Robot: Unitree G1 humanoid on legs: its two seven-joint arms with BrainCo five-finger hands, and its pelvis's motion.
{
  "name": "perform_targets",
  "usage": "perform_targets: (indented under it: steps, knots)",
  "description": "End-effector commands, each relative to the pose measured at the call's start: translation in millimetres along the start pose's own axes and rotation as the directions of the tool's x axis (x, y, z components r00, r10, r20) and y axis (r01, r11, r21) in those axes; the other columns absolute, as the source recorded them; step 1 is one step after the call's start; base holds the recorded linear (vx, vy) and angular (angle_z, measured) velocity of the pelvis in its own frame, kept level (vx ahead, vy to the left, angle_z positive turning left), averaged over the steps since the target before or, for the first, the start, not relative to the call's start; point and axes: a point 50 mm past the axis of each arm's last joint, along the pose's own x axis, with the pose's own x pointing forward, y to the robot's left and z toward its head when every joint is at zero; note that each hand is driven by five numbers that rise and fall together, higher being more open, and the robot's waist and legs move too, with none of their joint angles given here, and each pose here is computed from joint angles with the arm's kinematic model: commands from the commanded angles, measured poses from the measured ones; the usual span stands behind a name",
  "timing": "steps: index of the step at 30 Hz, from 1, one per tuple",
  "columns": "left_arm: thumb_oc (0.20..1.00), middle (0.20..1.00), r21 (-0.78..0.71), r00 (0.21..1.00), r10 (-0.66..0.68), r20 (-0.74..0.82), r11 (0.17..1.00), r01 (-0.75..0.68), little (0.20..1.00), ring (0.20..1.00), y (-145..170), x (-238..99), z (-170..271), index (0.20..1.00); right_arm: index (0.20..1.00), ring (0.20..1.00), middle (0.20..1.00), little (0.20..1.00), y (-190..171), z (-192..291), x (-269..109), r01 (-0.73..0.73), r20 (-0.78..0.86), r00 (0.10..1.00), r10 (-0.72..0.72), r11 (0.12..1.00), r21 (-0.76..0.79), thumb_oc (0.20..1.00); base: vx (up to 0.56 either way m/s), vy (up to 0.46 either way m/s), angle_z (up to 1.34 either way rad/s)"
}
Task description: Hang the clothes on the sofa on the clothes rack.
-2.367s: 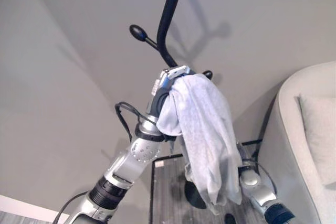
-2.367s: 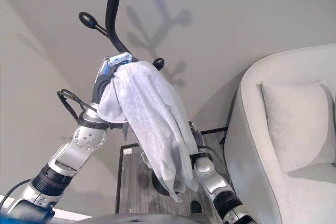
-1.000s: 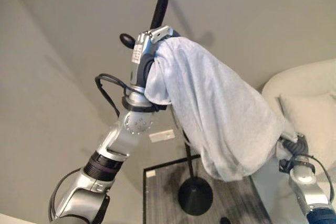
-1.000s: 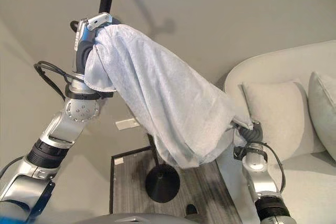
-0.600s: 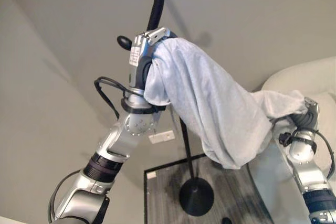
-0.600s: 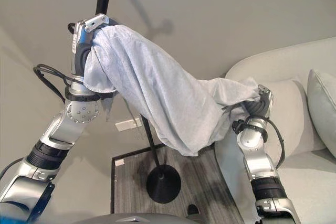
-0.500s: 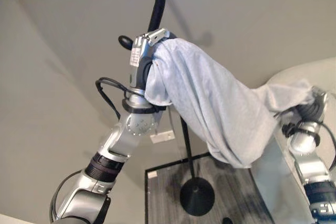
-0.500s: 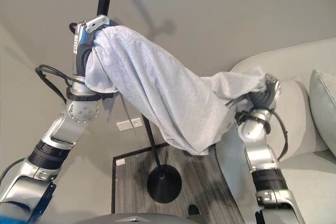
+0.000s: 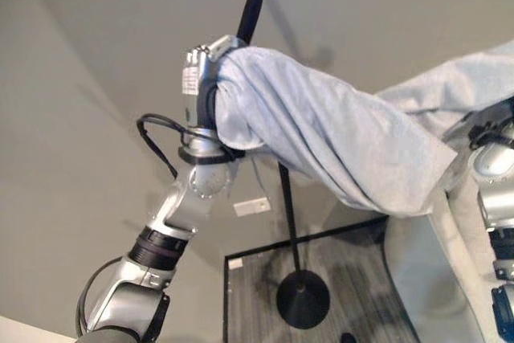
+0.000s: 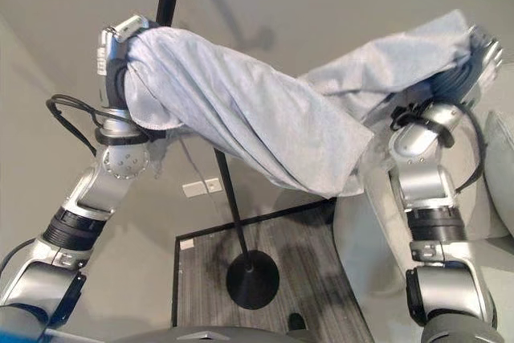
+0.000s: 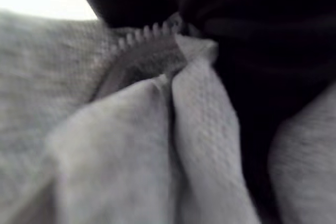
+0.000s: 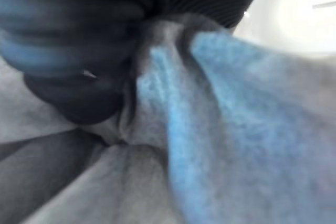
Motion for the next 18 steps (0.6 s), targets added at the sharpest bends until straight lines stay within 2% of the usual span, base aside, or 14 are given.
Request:
perform_targets:
  steps: [1, 7, 12, 18]
  knots:
    - [0.200, 0.200, 0.119, 0.986, 0.123, 0.116, 0.983, -0.136, 0.200, 0.200, 30, 40, -1, 0.200, 0.200, 0.200, 0.200, 0.200, -8, 20, 26, 0.100, 0.097, 0.990, -0.099, 0.995, -0.007, 0.200, 0.00, 0.000, 0.00]
    - [0.200, 0.200, 0.203, 0.984, 0.152, 0.090, 0.965, -0.168, 0.200, 0.200, 44, 47, -15, 0.200, 0.200, 0.200, 0.200, 0.200, -11, 34, 52, 0.125, 0.137, 0.983, -0.122, 0.992, -0.017, 0.200, 0.00, -0.004, 0.02]
    - [0.200, 0.200, 0.246, 0.986, 0.160, 0.043, 0.955, -0.166, 0.200, 0.200, 52, 45, -29, 0.200, 0.200, 0.200, 0.200, 0.200, -1, 42, 61, 0.050, 0.148, 0.988, -0.047, 0.999, -0.018, 0.200, 0.00, -0.005, 0.08]
    - [0.200, 0.200, 0.280, 0.992, 0.125, -0.035, 0.954, -0.110, 0.200, 0.200, 59, 35, -47, 0.200, 0.200, 0.200, 0.200, 0.200, 23, 40, 72, -0.132, 0.128, 0.981, 0.146, 0.985, -0.114, 0.200, 0.01, -0.016, 0.02]
